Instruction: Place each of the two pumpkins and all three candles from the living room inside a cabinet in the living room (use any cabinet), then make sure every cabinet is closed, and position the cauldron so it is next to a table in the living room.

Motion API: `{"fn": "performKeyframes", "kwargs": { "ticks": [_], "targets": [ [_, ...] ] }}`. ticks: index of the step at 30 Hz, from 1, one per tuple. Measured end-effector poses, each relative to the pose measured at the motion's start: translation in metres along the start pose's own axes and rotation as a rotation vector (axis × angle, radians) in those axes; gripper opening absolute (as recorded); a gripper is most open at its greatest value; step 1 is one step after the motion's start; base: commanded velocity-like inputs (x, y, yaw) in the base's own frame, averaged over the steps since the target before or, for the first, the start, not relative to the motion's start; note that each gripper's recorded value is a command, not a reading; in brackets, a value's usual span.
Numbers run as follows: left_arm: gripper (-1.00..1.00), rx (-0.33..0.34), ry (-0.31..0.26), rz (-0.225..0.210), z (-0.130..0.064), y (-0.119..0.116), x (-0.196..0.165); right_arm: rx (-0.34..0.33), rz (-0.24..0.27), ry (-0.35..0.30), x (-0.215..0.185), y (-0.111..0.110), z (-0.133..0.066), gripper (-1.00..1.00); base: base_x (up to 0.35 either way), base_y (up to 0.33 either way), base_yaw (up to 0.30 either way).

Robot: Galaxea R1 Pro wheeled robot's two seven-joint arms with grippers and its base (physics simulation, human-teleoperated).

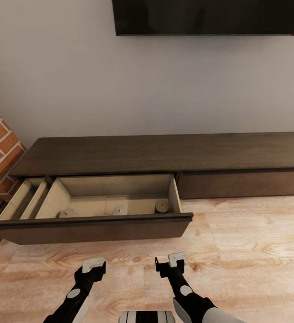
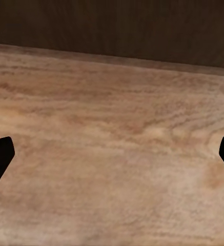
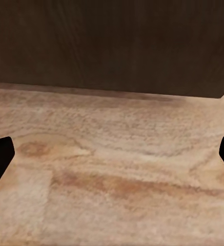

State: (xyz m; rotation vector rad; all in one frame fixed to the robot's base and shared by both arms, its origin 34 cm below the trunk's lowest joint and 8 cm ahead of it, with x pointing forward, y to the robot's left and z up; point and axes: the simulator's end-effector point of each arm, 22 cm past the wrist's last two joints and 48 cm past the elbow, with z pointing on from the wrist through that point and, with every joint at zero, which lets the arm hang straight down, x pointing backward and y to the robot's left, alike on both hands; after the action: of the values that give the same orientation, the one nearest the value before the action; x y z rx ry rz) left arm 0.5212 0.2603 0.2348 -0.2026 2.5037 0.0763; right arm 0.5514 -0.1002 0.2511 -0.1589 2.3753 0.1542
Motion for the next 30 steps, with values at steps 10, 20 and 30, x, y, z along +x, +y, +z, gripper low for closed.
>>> {"fn": "performKeyframes", "kwargs": {
  "ticks": [10, 20, 30],
  "targets": [
    [1.00, -0.001, 0.000, -0.002, 0.0001, 0.0006, -0.0004, -0.001, -0.001, 0.000, -0.0001, 0.0003, 0.0000, 1.00, 0.122, 0.000, 0.000],
    [1.00, -0.001, 0.000, -0.003, 0.0001, 0.0006, -0.0003, 0.000, 0.000, 0.000, 0.0000, 0.0001, 0.0000, 1.00, 0.330, 0.000, 0.000],
    [1.00, -0.001, 0.000, -0.002, 0.0001, 0.0006, -0.0003, -0.002, 0.002, 0.000, 0.0005, 0.0006, -0.0002, 1.00, 0.337, 0.000, 0.000]
  ]
}}
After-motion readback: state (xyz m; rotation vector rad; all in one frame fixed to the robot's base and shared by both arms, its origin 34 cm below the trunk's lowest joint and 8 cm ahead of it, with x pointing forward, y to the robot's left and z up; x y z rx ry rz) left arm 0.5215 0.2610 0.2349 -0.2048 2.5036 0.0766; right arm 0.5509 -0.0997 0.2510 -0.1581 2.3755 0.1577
